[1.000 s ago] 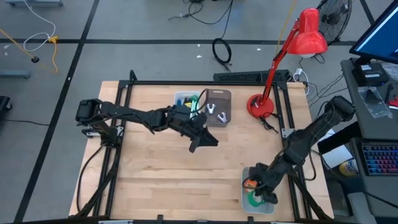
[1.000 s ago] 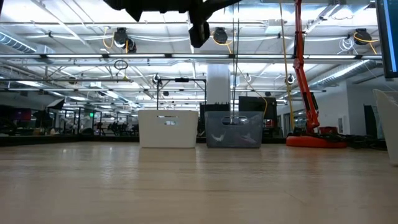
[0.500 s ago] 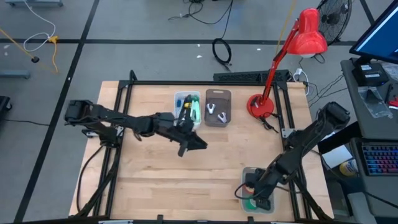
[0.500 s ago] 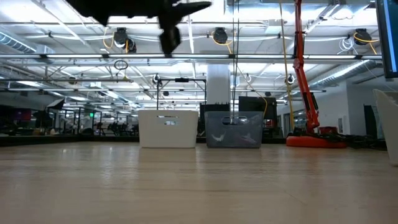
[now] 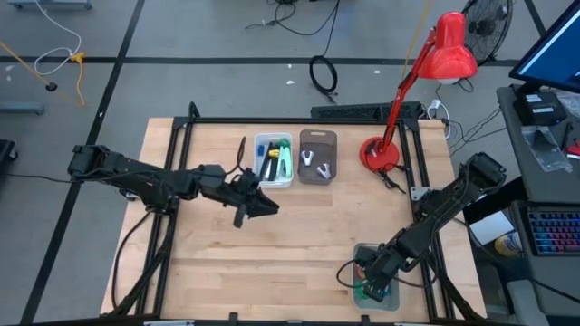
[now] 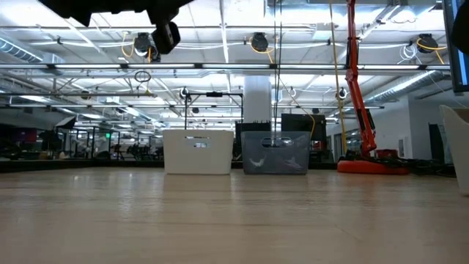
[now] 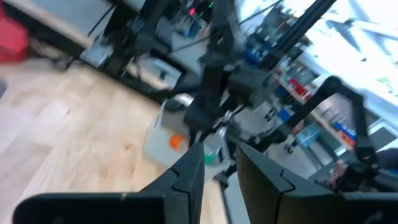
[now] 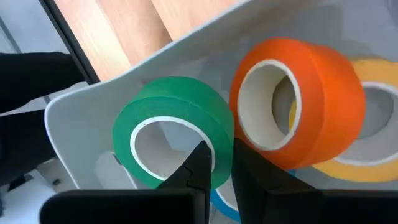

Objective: Pick and place Stapler, Stapler remover, tape
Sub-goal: Put the green tape into the gray bin, then return to Home Position

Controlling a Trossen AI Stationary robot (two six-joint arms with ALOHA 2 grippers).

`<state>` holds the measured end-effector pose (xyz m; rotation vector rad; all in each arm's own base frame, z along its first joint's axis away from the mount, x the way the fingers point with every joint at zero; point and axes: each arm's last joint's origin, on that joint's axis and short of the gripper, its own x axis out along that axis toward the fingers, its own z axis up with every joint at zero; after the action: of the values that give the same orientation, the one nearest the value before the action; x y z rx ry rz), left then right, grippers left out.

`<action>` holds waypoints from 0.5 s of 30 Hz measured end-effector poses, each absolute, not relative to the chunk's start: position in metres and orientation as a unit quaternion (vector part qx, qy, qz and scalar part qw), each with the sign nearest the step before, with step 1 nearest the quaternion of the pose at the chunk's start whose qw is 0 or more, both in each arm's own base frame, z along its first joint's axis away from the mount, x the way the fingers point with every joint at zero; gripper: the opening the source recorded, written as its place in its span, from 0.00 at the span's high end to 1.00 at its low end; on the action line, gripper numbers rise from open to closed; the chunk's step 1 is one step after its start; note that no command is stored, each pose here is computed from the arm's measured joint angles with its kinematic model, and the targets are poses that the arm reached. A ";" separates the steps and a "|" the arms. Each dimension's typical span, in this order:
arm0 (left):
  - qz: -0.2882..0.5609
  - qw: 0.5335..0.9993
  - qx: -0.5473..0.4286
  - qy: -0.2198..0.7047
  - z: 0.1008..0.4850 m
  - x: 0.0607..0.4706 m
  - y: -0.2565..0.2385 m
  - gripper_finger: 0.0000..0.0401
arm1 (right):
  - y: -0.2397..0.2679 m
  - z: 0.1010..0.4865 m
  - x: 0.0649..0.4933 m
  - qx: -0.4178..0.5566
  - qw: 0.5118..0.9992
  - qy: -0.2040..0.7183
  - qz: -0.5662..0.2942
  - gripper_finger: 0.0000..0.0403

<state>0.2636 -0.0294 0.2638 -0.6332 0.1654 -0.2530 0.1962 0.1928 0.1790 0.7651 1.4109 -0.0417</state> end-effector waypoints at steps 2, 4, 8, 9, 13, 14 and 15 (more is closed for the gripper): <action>-0.127 0.940 -0.309 0.071 0.266 0.262 -0.029 0.76 | 0.193 0.179 0.196 0.353 0.689 0.633 -0.020 0.92; -0.126 0.940 -0.307 0.078 0.264 0.259 -0.029 0.76 | 0.195 0.180 0.197 0.361 0.683 0.634 -0.010 0.89; -0.129 0.942 -0.299 0.078 0.265 0.259 -0.030 0.76 | 0.195 0.181 0.197 0.377 0.669 0.640 -0.015 0.77; -0.129 0.942 -0.299 0.080 0.264 0.259 -0.030 0.76 | 0.196 0.181 0.197 0.379 0.668 0.640 -0.017 0.75; -0.131 0.942 -0.297 0.085 0.264 0.259 -0.030 0.76 | 0.196 0.181 0.197 0.385 0.665 0.640 -0.021 0.68; -0.130 0.942 -0.297 0.087 0.263 0.259 -0.030 0.76 | 0.196 0.181 0.197 0.388 0.664 0.639 -0.022 0.67; -0.131 0.942 -0.297 0.088 0.263 0.259 -0.031 0.76 | 0.196 0.182 0.197 0.391 0.664 0.637 -0.021 0.67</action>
<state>0.2585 -0.0306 0.2632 -0.6061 0.1787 -0.2667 0.1974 0.1963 0.1816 0.8830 1.4402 -0.0475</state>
